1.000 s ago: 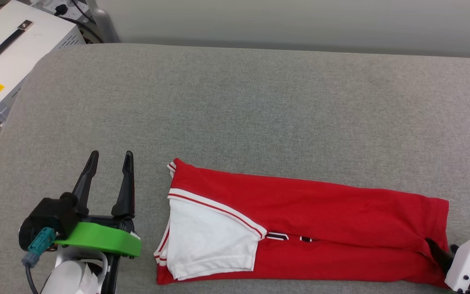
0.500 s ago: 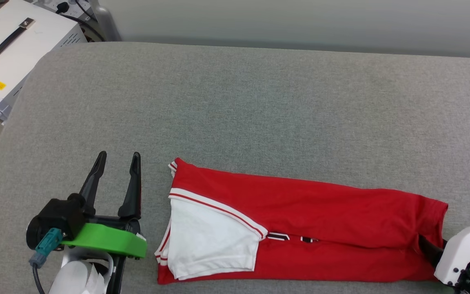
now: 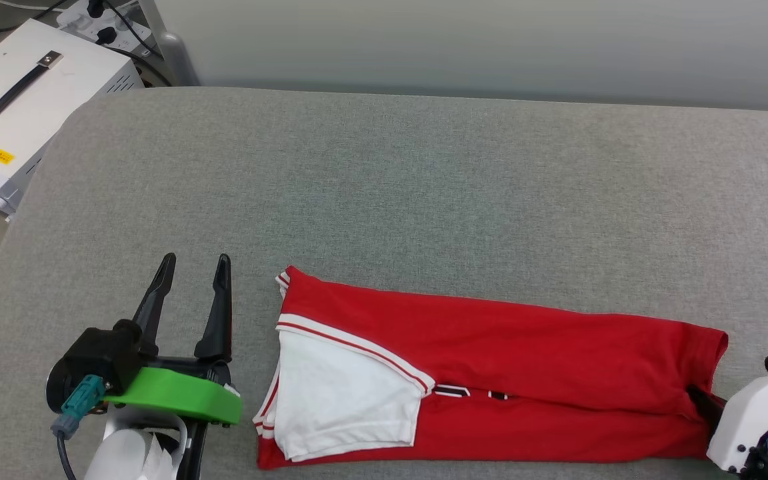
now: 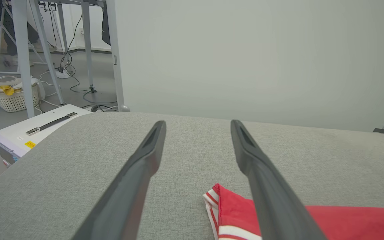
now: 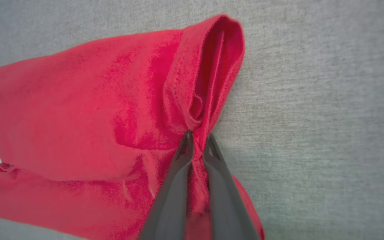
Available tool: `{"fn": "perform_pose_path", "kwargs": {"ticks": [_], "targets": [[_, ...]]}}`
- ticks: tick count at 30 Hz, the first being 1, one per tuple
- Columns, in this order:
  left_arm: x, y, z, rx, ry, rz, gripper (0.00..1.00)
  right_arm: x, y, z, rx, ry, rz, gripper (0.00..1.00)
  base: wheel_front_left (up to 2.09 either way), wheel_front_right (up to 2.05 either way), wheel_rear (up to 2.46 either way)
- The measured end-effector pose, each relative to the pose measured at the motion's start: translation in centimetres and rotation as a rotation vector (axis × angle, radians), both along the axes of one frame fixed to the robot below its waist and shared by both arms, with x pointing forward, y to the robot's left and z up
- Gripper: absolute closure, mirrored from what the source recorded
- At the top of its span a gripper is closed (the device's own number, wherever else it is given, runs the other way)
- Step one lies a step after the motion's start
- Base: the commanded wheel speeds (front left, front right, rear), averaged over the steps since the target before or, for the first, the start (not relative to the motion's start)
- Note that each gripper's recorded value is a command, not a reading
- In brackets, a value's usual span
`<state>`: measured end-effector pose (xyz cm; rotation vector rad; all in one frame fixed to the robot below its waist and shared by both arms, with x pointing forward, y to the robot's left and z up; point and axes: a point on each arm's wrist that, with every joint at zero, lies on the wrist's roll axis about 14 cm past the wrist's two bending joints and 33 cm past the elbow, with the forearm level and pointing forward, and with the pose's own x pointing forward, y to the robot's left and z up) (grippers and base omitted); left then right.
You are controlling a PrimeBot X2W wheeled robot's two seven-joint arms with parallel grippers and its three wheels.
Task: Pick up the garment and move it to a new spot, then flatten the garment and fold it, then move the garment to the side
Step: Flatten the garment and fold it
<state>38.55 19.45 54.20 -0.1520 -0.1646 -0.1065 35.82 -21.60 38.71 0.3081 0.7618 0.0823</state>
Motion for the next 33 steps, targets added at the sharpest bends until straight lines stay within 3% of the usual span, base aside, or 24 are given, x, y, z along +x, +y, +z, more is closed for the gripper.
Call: {"fn": "perform_pose_path", "kwargs": {"ticks": [12,15,22,33], "targets": [[-0.3,-1.1,0.3,-0.004,-0.008,-0.033,0.00,0.0,-8.7,2.9,-0.173,-0.073,-0.141,1.00,0.00,0.00,0.00],[-0.6,-1.3,0.3,-0.006,-0.009,-0.038,0.00,-0.2,-8.8,3.4,-0.171,-0.089,-0.149,1.00,0.00,0.00,0.00],[-1.6,-1.5,0.8,-0.009,-0.023,-0.044,0.00,-0.1,-6.4,5.9,-0.132,-0.162,-0.099,1.00,0.00,0.00,0.00],[-3.2,-1.0,1.4,-0.016,-0.042,-0.028,0.00,-0.4,3.7,9.7,0.074,-0.228,0.090,1.00,0.00,0.00,0.00]]}}
